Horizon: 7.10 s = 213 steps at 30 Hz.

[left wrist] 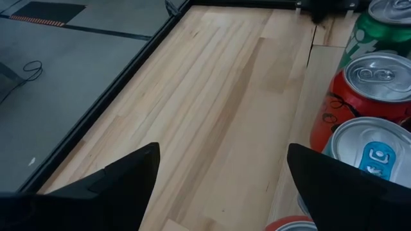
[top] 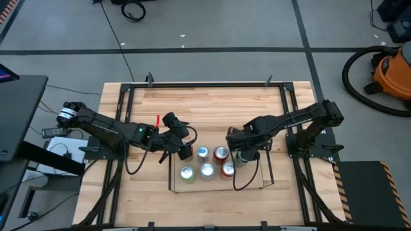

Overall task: Place canned beverage on shelf
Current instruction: Put the green soda can on the shelf, then return to Home Position

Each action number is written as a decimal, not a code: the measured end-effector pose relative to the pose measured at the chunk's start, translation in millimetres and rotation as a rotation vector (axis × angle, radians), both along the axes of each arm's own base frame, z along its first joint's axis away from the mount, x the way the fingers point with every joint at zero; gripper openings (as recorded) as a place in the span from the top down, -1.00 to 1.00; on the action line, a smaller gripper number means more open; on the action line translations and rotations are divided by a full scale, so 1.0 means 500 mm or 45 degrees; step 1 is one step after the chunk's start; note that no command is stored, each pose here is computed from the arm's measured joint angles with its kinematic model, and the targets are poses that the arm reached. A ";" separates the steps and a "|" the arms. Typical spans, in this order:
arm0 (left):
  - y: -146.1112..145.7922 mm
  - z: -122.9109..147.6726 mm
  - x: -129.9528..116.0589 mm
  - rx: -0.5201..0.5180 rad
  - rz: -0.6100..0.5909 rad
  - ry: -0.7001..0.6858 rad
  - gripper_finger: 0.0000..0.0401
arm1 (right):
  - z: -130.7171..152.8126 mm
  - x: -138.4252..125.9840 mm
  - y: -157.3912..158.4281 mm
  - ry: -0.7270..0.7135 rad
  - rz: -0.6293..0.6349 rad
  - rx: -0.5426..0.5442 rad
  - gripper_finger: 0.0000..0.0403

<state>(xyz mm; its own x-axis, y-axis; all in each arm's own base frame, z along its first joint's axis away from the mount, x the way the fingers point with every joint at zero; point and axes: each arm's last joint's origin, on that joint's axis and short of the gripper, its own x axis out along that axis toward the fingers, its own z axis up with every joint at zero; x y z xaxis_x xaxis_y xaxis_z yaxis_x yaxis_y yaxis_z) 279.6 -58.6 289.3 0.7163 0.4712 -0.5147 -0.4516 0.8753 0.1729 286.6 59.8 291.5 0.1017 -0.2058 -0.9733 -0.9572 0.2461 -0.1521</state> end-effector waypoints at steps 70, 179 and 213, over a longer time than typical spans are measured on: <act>0.001 -0.005 -0.005 -0.005 0.014 0.039 -0.76 | -0.057 -0.010 0.188 -0.607 -1.411 -0.120 -0.74; 0.096 -0.247 -0.320 -0.113 -0.497 -0.693 -0.45 | -0.140 -0.413 -0.148 -2.374 -1.640 1.700 -0.60; 0.097 -0.246 -0.320 -0.151 -0.480 -0.704 -0.45 | -0.139 -0.413 -0.148 -2.377 -1.627 1.681 -0.60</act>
